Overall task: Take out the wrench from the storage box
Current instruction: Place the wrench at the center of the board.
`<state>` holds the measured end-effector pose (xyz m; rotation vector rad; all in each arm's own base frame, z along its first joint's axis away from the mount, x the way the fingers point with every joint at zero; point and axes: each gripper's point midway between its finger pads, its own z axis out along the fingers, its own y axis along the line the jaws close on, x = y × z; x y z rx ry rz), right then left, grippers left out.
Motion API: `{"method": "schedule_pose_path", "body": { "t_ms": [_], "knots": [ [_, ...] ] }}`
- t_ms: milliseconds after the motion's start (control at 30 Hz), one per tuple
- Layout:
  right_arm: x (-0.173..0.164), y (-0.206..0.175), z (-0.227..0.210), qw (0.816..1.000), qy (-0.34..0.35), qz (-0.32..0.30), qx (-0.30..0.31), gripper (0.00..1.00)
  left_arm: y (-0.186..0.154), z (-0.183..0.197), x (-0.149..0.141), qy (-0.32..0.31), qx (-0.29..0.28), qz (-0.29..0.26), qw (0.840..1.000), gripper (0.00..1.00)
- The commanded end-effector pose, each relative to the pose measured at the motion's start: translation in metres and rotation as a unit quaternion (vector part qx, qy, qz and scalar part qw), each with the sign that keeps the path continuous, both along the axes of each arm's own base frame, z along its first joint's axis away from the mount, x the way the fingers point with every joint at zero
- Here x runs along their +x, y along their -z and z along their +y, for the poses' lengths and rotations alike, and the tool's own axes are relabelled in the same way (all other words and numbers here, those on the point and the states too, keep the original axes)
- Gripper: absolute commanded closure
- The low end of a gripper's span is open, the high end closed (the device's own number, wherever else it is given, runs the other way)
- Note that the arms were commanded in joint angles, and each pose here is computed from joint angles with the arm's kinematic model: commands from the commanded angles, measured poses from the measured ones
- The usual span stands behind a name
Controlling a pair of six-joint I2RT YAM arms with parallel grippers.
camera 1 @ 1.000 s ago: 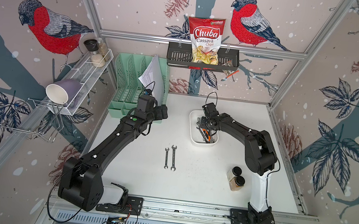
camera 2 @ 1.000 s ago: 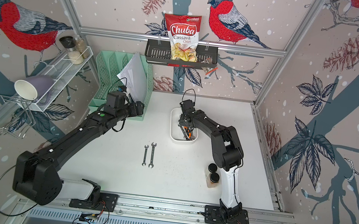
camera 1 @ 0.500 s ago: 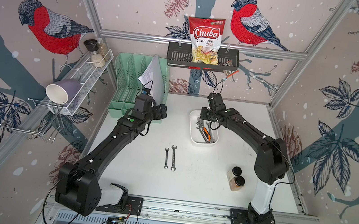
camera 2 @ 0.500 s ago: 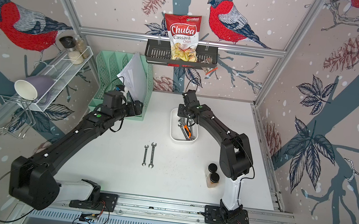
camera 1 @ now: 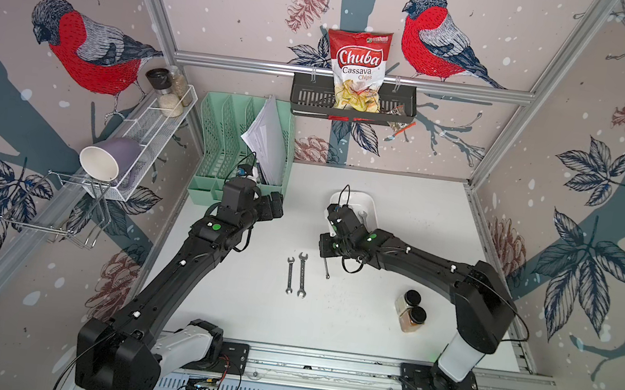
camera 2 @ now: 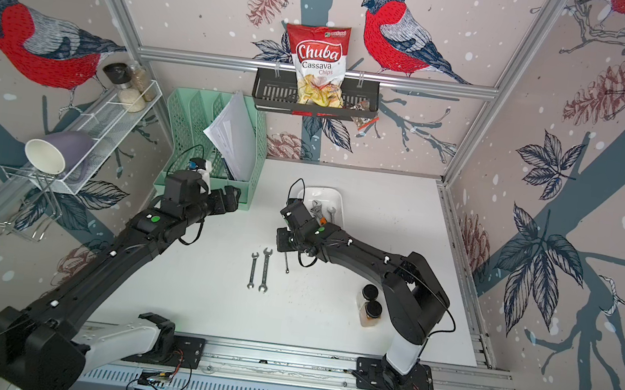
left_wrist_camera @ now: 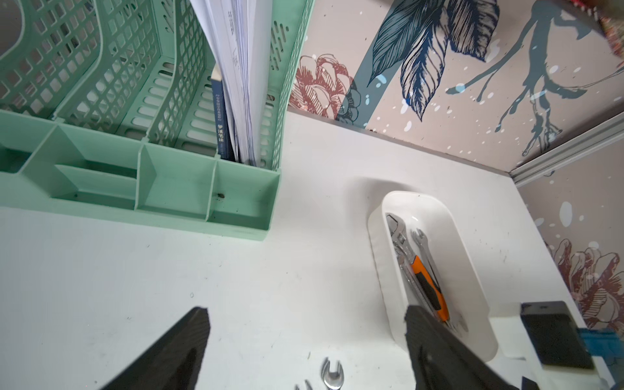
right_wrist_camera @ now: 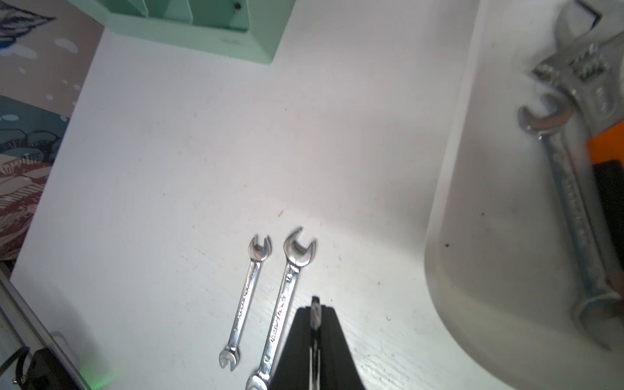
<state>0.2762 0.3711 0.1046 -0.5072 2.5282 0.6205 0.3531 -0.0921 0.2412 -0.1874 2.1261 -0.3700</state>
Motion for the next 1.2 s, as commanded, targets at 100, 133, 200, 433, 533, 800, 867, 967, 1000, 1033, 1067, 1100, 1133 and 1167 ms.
{"method": "schedule_pose_path", "body": {
  "t_ms": [100, 133, 200, 433, 533, 800, 867, 967, 1000, 1033, 1067, 1100, 1133, 1167],
  "knots": [
    [-0.007, 0.023, 0.008, 0.999, 0.032, 0.020, 0.013, 1.00, 0.007, 0.008, -0.005, -0.013, 0.011, -0.006, 1.000, 0.06],
    [-0.008, 0.028, 0.008, 0.999, 0.035, 0.023, 0.011, 1.00, 0.006, 0.007, -0.006, -0.011, 0.010, -0.007, 1.000, 0.06],
    [-0.009, 0.036, 0.006, 0.999, 0.040, 0.029, 0.008, 1.00, 0.004, 0.007, -0.007, -0.009, 0.011, -0.010, 1.000, 0.06],
    [-0.006, 0.059, -0.001, 0.997, 0.059, 0.046, -0.007, 1.00, 0.007, 0.003, -0.005, 0.001, 0.008, -0.007, 1.000, 0.06],
    [-0.006, 0.064, 0.000, 0.996, 0.064, 0.054, -0.006, 1.00, 0.009, 0.002, -0.004, 0.002, 0.008, -0.003, 1.000, 0.06],
    [0.000, 0.071, 0.003, 0.996, 0.069, 0.063, -0.002, 1.00, 0.008, 0.002, -0.004, 0.003, 0.008, -0.005, 1.000, 0.06],
    [0.001, 0.073, 0.004, 0.996, 0.068, 0.065, -0.004, 1.00, 0.008, 0.002, -0.004, 0.002, 0.008, -0.006, 1.000, 0.06],
    [0.001, 0.075, 0.005, 0.995, 0.068, 0.068, -0.006, 0.99, 0.008, 0.003, -0.004, 0.002, 0.009, -0.006, 1.000, 0.06],
    [0.001, 0.076, 0.005, 0.995, 0.068, 0.069, -0.007, 0.99, 0.008, 0.003, -0.004, 0.002, 0.009, -0.006, 1.000, 0.06],
    [0.002, 0.076, 0.005, 0.995, 0.069, 0.069, -0.007, 0.98, 0.008, 0.003, -0.004, 0.002, 0.009, -0.006, 1.000, 0.06],
    [0.001, 0.077, 0.005, 0.995, 0.069, 0.069, -0.009, 0.97, 0.008, 0.003, -0.004, 0.001, 0.009, -0.006, 1.000, 0.06],
    [0.001, 0.078, 0.004, 0.995, 0.070, 0.070, -0.010, 0.96, 0.009, 0.003, -0.004, 0.002, 0.010, -0.005, 1.000, 0.06],
    [0.002, 0.078, 0.003, 0.995, 0.072, 0.070, -0.011, 0.95, 0.008, 0.002, -0.004, 0.002, 0.009, -0.006, 1.000, 0.06],
    [0.002, 0.079, 0.003, 0.995, 0.073, 0.070, -0.013, 0.94, 0.008, 0.003, -0.004, 0.002, 0.009, -0.006, 1.000, 0.06]
  ]
}}
